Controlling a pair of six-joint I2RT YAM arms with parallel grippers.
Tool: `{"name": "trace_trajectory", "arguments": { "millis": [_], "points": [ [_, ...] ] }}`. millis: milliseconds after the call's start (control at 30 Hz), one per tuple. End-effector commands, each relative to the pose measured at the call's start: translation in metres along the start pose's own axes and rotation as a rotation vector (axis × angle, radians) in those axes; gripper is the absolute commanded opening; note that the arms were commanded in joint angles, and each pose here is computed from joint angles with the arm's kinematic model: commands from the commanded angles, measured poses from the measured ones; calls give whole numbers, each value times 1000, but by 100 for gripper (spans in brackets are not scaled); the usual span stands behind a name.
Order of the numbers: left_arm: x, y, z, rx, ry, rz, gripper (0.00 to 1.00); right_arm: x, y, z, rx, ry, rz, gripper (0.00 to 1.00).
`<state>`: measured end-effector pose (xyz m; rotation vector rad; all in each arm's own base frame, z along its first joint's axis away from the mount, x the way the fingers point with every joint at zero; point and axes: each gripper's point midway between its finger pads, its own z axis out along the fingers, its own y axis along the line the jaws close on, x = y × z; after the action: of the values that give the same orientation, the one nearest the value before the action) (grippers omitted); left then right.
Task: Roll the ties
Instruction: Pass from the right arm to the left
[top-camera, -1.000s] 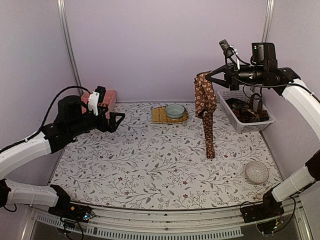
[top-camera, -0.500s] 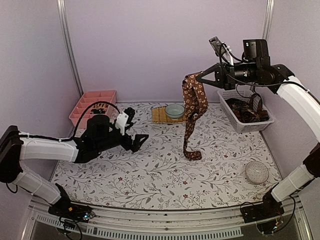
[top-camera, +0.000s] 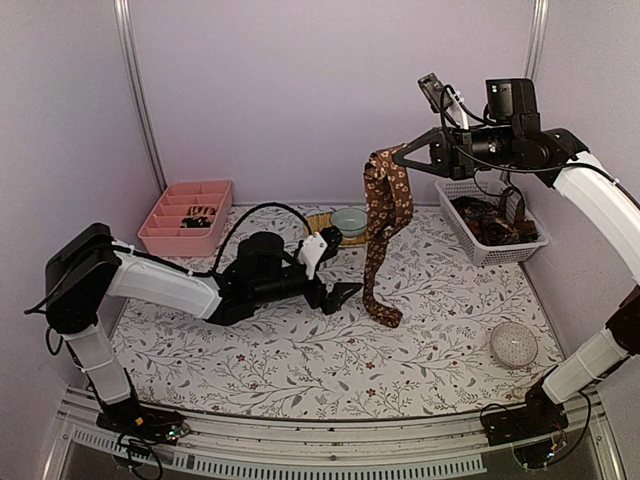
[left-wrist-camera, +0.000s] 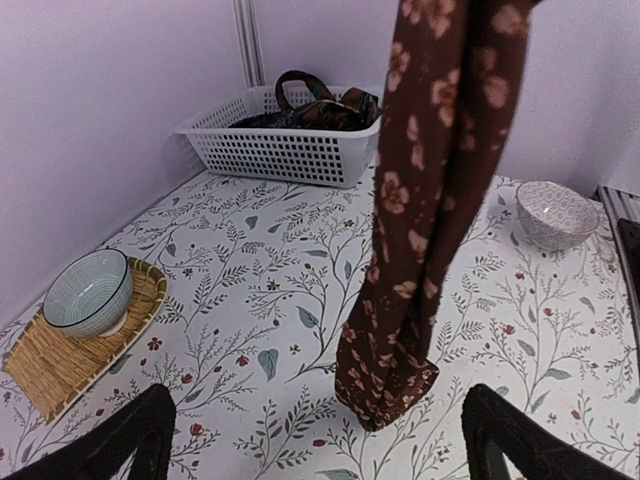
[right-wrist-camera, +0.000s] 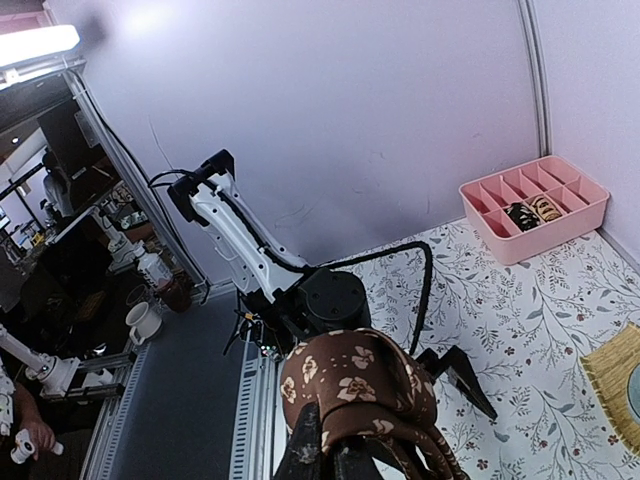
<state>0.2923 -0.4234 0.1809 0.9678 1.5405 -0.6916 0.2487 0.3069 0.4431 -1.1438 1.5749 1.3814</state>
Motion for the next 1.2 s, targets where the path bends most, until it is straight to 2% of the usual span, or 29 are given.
{"name": "trace_trajectory", "arguments": {
  "millis": [0,267,533,700,867,1033,1100,1167],
  "points": [
    [-11,3,18,-41,-67,14,100,-6,12,-2,-34,-9,-17,0],
    [-16,-18,40,49,-111,12,100,-4,16,-6,-18,-8,-29,0],
    [-13,-42,23,171,-151,7,98,-4,16,-8,8,-6,-68,0],
    [-2,-49,20,190,-121,22,99,-5,17,-8,1,-6,-71,0],
    [2,-50,25,178,-109,47,100,-7,18,-9,1,-8,-74,0],
    [15,-25,45,22,-39,42,97,-8,21,-9,-8,-8,-74,0],
    [37,-21,55,-9,12,45,95,-8,23,-10,-11,-8,-75,0],
    [38,-22,60,-8,14,53,94,-8,24,-10,-14,-7,-75,0]
  ]
}}
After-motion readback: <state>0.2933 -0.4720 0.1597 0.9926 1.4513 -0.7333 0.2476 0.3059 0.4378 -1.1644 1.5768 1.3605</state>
